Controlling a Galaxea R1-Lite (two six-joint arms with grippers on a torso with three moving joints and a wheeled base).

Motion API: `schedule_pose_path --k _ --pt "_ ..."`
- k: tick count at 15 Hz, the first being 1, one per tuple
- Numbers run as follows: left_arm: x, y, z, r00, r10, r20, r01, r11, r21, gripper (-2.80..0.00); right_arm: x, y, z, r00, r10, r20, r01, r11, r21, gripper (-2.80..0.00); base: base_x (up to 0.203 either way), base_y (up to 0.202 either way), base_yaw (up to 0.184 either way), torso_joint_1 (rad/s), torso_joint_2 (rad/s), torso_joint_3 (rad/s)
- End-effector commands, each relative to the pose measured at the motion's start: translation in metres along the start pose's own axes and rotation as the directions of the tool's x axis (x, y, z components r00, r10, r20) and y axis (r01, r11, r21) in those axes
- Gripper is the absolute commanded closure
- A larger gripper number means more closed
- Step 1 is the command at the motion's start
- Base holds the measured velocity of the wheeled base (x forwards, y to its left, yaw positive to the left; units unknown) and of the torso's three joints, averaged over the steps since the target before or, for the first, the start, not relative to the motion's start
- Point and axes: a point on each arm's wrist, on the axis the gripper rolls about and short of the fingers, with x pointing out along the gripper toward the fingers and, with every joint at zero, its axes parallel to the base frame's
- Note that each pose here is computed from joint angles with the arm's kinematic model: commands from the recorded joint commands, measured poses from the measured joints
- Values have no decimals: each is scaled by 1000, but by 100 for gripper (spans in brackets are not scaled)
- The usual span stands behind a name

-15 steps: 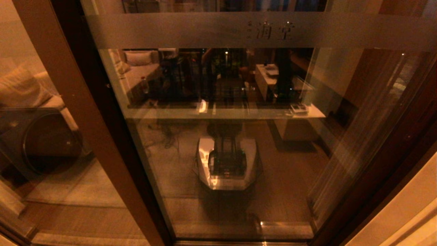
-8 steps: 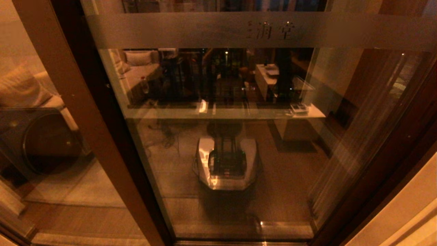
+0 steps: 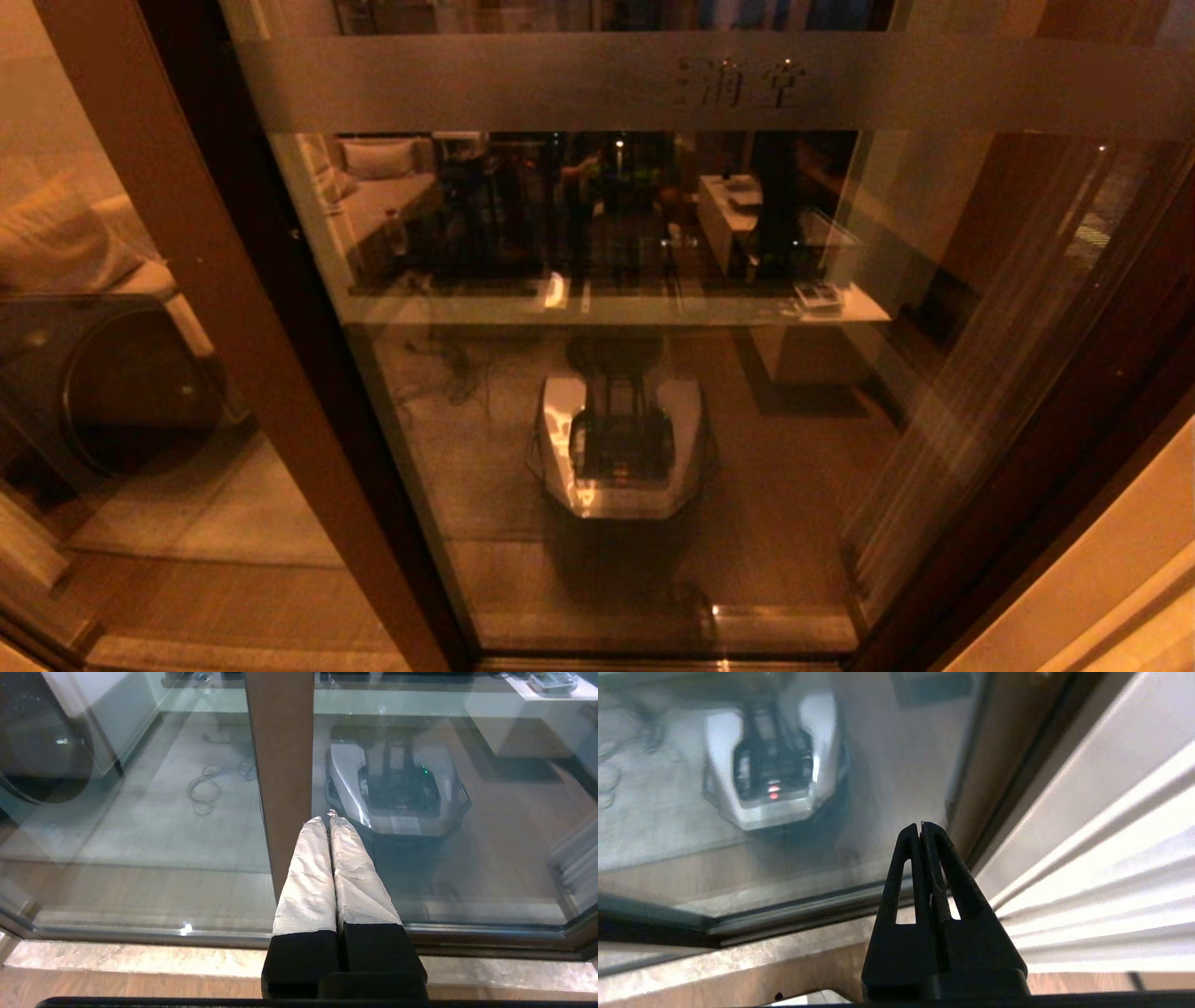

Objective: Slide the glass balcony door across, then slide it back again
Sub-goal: Open the slid door

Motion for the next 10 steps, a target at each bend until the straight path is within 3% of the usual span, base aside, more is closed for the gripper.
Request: schedule_pose_path --k 1,4,6,10 --pt "0 0 0 1000 0 -2 0 1000 0 0 29 -18 3 996 -59 -69 62 997 40 0 0 0 0 0 0 0" --pt "0 0 0 1000 0 -2 0 1000 0 0 50 -47 30 993 -121 -5 121 991 51 0 0 0 0 0 0 0" --pt "0 0 0 1000 0 -2 0 1000 0 0 59 -58 42 998 -67 16 66 996 51 0 0 0 0 0 0 0" --pt "0 0 0 1000 0 -2 0 1000 0 0 92 -82 49 998 -64 -16 65 996 56 0 0 0 0 0 0 0"
